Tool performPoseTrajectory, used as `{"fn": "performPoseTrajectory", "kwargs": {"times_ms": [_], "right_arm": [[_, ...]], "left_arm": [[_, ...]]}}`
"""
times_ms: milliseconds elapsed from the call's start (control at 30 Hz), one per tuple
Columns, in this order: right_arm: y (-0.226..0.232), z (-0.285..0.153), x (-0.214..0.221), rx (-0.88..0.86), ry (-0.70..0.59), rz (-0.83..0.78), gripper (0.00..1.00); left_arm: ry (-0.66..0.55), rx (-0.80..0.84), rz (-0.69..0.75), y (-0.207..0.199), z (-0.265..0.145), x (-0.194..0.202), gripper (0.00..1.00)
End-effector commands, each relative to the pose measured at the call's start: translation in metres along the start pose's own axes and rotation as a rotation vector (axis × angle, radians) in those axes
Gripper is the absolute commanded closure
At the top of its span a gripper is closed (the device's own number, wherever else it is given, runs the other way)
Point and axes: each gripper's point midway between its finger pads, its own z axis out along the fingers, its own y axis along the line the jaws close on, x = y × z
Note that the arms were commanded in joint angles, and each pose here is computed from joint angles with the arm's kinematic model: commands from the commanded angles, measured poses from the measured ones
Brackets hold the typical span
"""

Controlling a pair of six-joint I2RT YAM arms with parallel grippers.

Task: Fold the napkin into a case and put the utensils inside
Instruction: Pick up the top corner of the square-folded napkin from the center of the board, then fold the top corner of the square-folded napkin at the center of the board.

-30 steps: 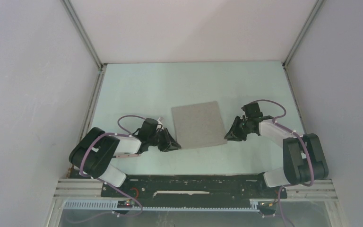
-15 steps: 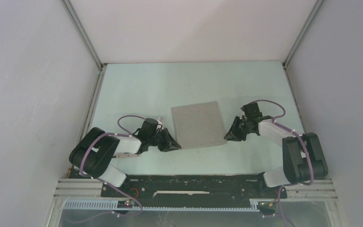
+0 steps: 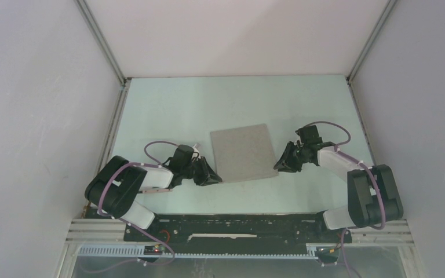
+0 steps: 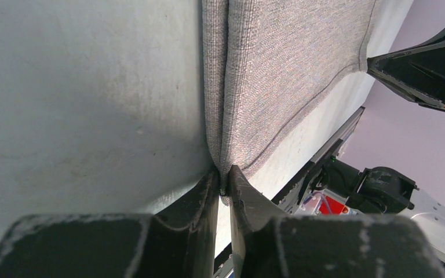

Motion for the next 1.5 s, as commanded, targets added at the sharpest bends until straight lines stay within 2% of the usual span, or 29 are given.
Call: {"fn": "performPoseTrajectory", "kwargs": {"times_ms": [0, 433, 533, 733, 933, 1067, 1267, 1467], "right_arm": [[0.005, 0.005, 0.0, -0.021, 0.01, 0.006, 0.68], [0.0, 0.011, 0.0, 0.003, 0.012, 0.01, 0.7], [0.001, 0.011, 0.001, 0.002, 0.012, 0.008, 0.76], [0.011, -0.003, 0.0, -0.02, -0.017, -0.003, 1.0], [0.021, -0.001, 0.002, -0.07, 0.002, -0.002, 1.0], [0.041, 0.012, -0.002, -0.134, 0.02, -0.002, 1.0], [0.096, 0.036, -0.02, -0.191, 0.044, -0.064, 1.0], [0.148, 0.068, -0.034, -0.246, 0.069, -0.079, 1.0]], "left_arm": [[0.032, -0.067, -0.004, 0.019, 0.001, 0.011, 0.81], [0.036, -0.068, -0.005, 0.019, 0.002, 0.012, 0.82], [0.038, -0.065, -0.006, 0.019, 0.003, 0.012, 0.82], [0.039, -0.069, -0.008, 0.021, 0.003, 0.013, 0.82], [0.035, -0.066, -0.016, 0.023, 0.003, 0.014, 0.81], [0.022, -0.059, -0.006, 0.018, -0.001, 0.012, 0.68], [0.001, -0.096, 0.024, 0.021, -0.009, 0.011, 0.55], [0.012, -0.121, 0.017, 0.034, -0.008, 0.017, 0.53]]}}
